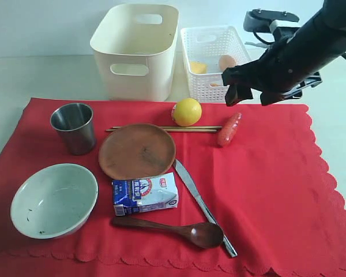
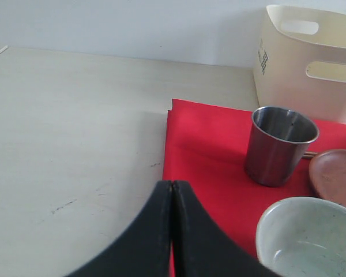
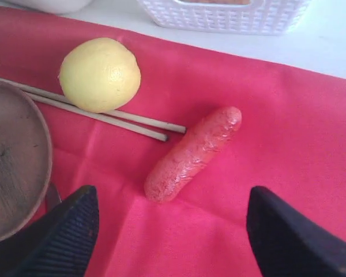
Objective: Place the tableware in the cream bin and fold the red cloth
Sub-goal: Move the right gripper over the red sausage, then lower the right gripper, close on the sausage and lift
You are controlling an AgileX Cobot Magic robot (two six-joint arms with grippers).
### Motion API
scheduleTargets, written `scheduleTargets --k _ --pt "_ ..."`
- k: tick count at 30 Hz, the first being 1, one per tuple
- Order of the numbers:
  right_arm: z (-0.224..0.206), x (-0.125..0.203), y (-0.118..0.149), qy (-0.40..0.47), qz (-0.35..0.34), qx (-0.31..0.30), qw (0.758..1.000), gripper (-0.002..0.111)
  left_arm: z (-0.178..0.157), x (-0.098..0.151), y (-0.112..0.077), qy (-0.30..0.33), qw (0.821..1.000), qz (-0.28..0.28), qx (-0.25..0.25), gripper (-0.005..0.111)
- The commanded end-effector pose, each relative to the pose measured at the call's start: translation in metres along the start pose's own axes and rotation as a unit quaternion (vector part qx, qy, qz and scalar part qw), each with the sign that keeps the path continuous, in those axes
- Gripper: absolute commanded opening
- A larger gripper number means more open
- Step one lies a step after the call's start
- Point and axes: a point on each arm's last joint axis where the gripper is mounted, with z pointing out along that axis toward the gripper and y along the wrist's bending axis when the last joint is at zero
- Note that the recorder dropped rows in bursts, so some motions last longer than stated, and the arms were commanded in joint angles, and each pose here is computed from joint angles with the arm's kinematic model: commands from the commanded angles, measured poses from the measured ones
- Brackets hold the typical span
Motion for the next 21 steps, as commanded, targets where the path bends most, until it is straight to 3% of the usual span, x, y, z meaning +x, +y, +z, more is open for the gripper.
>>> scheduleTargets --k 1,9,21 --pt "0.013 -0.006 0.004 0.024 -0.029 0.007 0.999 0.069 0.000 0.000 0.000 -0.006 1.000 -0.003 0.000 0.000" --pt "0.036 -0.009 0.023 0.041 -0.055 0.092 0.993 0.069 0.000 0.000 0.000 -0.006 1.000 -0.003 0.000 0.000" --pt "0.076 -0.002 0.023 0.072 0.001 0.109 0.991 0.069 0.000 0.000 0.000 -0.006 1.000 -0.003 0.000 0.000"
